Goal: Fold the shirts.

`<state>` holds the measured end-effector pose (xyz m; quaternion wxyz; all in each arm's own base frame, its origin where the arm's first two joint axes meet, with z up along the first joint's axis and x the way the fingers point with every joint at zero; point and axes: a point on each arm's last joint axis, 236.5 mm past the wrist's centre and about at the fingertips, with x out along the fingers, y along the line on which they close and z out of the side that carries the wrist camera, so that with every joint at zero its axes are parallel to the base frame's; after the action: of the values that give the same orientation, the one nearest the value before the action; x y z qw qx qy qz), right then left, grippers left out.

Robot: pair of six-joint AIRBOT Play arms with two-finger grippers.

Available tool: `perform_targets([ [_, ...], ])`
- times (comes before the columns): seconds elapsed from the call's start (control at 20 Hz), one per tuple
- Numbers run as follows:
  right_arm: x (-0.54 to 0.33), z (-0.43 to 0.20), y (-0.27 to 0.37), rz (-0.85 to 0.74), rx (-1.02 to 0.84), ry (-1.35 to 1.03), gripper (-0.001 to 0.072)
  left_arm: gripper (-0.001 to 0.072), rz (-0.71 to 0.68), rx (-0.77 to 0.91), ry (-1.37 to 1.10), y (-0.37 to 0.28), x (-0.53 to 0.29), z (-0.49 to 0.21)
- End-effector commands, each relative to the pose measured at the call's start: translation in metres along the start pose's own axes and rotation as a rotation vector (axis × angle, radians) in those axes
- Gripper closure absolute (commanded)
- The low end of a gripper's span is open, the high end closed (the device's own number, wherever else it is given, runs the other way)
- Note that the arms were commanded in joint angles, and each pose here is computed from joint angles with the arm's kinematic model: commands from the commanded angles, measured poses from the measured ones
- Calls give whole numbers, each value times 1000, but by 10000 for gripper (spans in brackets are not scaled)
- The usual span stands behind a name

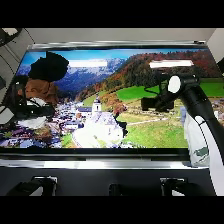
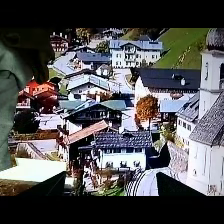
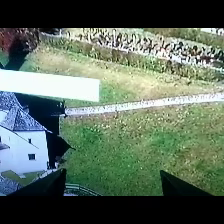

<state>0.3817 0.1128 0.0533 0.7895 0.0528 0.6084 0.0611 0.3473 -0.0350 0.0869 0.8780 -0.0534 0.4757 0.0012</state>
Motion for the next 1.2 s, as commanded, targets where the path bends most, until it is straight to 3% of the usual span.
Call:
perform_targets([
  [0.0,-2,32,6,26,-5,-137,14,10,-1,-359,-190,28,-9,58],
  [0.1,-2,32,6,25,-5,-134,16,10,54,-691,-216,91,-11,72],
  [0.2,0,16,3,11,-5,-68,17,10,80,-1068,-129,146,0,44],
  [0.3,0,5,1,2,-5,-20,18,10,91,-1273,-12,176,16,5],
  [0.45,0,-2,-1,-4,-5,10,19,6,75,-1345,23,194,46,-23],
  [0.6,0,-2,-1,-3,-4,10,19,7,11,-1407,-84,201,75,-8],
  [0.95,0,-5,12,52,11,23,20,23,-164,-1322,-95,186,136,14],
  [1.0,0,-7,16,67,14,29,20,92,-166,-1311,-84,185,139,12],
  [1.1,-1,-9,21,87,19,40,20,685,-175,-1310,-82,184,136,13],
  [1.15,-1,-11,21,86,19,47,20,682,-184,-1296,-90,183,130,19],
])
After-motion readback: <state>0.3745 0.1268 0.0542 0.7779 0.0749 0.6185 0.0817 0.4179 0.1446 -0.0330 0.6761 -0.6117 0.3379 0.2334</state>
